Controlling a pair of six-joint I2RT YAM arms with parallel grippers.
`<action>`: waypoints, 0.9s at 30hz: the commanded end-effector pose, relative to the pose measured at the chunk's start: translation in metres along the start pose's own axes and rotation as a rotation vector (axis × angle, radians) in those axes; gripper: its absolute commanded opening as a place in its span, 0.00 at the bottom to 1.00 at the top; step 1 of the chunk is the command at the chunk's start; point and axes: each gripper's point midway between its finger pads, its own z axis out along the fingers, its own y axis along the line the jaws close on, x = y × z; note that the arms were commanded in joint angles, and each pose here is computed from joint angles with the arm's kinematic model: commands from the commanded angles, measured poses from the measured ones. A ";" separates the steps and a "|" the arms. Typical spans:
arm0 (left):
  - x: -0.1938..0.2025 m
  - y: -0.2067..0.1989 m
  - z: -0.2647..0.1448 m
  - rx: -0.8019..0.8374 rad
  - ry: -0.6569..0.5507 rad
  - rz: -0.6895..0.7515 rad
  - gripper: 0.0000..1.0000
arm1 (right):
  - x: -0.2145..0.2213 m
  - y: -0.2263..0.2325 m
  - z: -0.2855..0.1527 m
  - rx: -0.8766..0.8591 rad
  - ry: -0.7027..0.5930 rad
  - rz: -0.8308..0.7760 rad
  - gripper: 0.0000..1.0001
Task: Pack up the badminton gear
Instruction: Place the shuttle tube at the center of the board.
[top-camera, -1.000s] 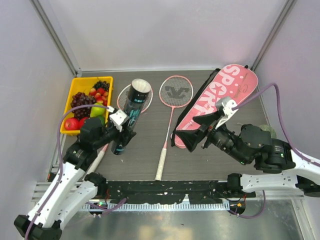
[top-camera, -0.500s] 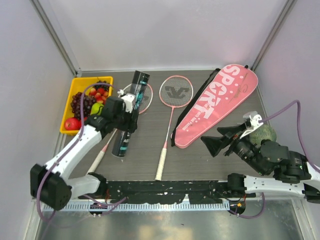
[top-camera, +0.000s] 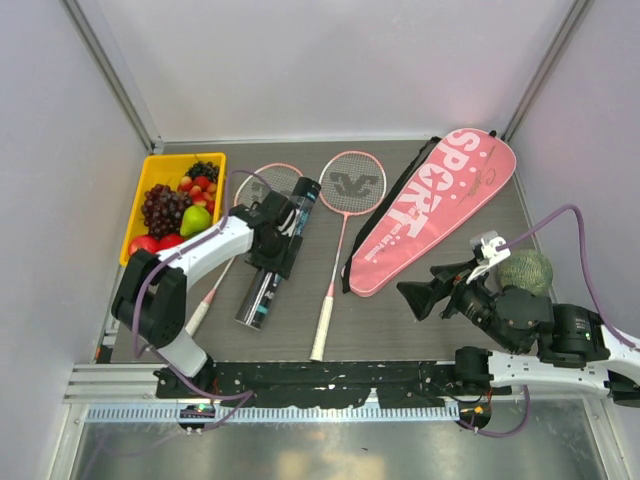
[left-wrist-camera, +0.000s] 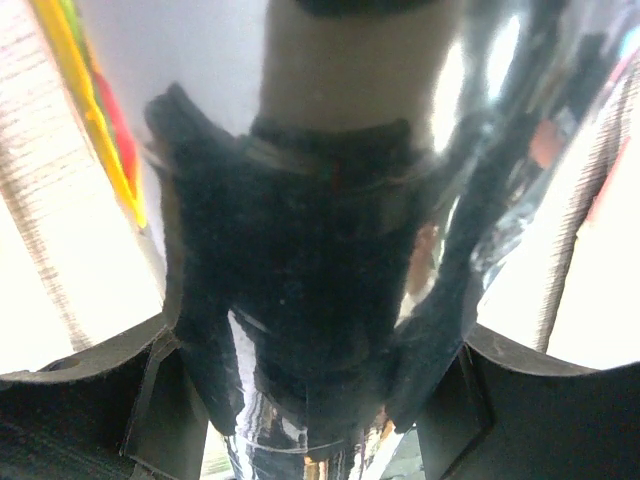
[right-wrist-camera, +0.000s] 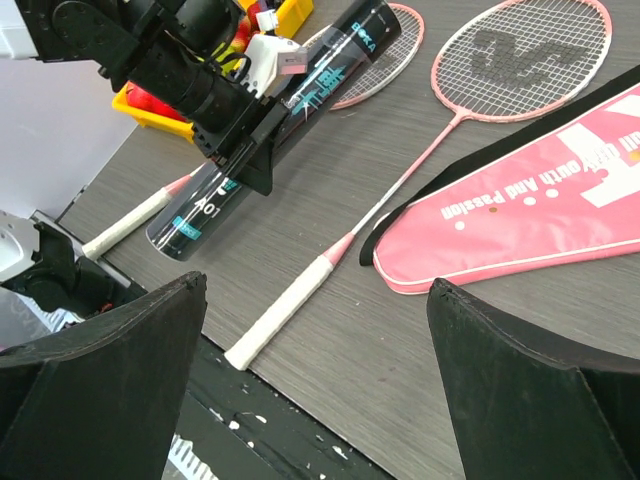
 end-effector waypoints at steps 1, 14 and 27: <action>-0.004 -0.008 0.001 0.014 0.008 -0.025 0.07 | -0.006 0.001 0.001 0.018 -0.016 0.047 0.95; 0.018 -0.011 0.030 -0.002 0.094 -0.033 0.30 | -0.004 -0.007 0.000 0.049 -0.035 0.086 0.95; 0.020 -0.013 0.034 0.005 0.117 -0.035 0.82 | -0.012 -0.014 -0.007 0.071 -0.046 0.106 0.95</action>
